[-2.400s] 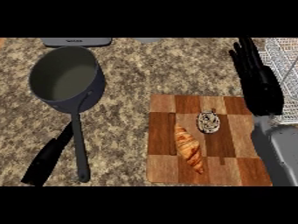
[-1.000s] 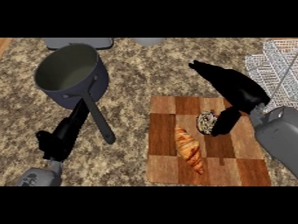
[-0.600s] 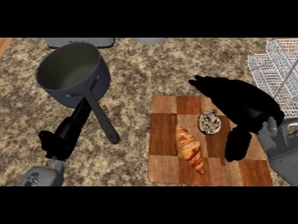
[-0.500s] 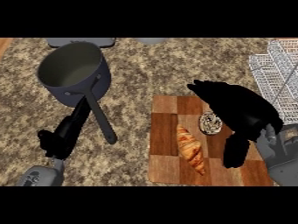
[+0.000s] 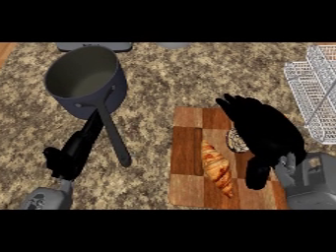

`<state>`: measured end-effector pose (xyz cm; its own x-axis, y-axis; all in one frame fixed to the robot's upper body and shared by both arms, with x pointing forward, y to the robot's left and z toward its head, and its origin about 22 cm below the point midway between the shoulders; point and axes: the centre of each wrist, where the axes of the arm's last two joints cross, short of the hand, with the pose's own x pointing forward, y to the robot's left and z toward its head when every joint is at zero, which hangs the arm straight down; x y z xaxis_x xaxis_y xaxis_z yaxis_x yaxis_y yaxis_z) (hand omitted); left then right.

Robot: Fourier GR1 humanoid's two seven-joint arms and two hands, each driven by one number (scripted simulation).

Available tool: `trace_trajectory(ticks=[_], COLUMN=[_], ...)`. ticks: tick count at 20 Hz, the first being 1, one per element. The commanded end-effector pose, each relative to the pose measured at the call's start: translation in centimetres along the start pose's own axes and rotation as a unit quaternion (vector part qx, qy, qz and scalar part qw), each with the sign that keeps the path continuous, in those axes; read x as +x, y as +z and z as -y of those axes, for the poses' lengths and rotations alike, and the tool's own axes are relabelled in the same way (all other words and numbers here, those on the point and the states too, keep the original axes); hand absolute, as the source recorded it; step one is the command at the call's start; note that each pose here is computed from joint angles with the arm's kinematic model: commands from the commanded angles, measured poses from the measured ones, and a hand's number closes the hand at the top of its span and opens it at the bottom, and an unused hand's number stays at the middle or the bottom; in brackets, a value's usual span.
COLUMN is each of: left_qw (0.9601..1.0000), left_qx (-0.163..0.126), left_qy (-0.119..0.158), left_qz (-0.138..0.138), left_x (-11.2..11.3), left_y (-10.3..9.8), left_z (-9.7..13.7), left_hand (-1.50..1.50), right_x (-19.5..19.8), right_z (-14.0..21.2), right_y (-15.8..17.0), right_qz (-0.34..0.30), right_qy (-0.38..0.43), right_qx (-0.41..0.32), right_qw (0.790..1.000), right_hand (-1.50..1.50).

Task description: Pick the cupcake from the cutting board and place it in the tiered basket

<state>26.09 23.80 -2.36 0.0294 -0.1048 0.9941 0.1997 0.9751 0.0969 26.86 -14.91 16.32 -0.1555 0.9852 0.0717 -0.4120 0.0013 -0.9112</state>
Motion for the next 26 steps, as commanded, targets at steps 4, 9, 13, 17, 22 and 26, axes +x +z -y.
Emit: trace_trajectory(ticks=[4,9,13,17,22,26], left_qw=[0.9999,1.0,1.0,1.0,1.0,0.9998], left_qx=[0.01,0.001,-0.002,-0.002,0.001,0.01], left_qy=[0.0,0.005,-0.002,-0.008,0.003,-0.011], left_qz=[0.011,-0.004,0.005,0.004,0.004,0.012], left_x=[-0.1,-0.2,0.4,-0.4,-0.4,-0.7], left_y=[-0.6,0.3,-1.2,-0.9,-0.5,-1.6], left_z=[1.4,-0.8,1.2,-0.2,0.3,1.2], left_hand=[0.0,0.0,0.0,0.0,0.0,0.0], right_x=[0.1,-0.5,-2.9,-2.8,-5.2,-4.6], right_z=[-1.7,-5.2,-7.1,-7.5,-7.8,-9.3], right_y=[-2.3,-4.6,-5.5,-6.1,-5.9,-7.1], right_qz=[-0.063,-0.039,-0.069,-0.09,-0.08,-0.08], right_qy=[0.005,-0.013,-0.005,-0.011,-0.013,-0.008], right_qx=[0.034,0.033,0.035,0.033,0.048,0.053], right_qw=[0.997,0.999,0.997,0.995,0.996,0.995], right_hand=[-1.5,-1.5,-1.5,-1.5,-1.5,-1.5])
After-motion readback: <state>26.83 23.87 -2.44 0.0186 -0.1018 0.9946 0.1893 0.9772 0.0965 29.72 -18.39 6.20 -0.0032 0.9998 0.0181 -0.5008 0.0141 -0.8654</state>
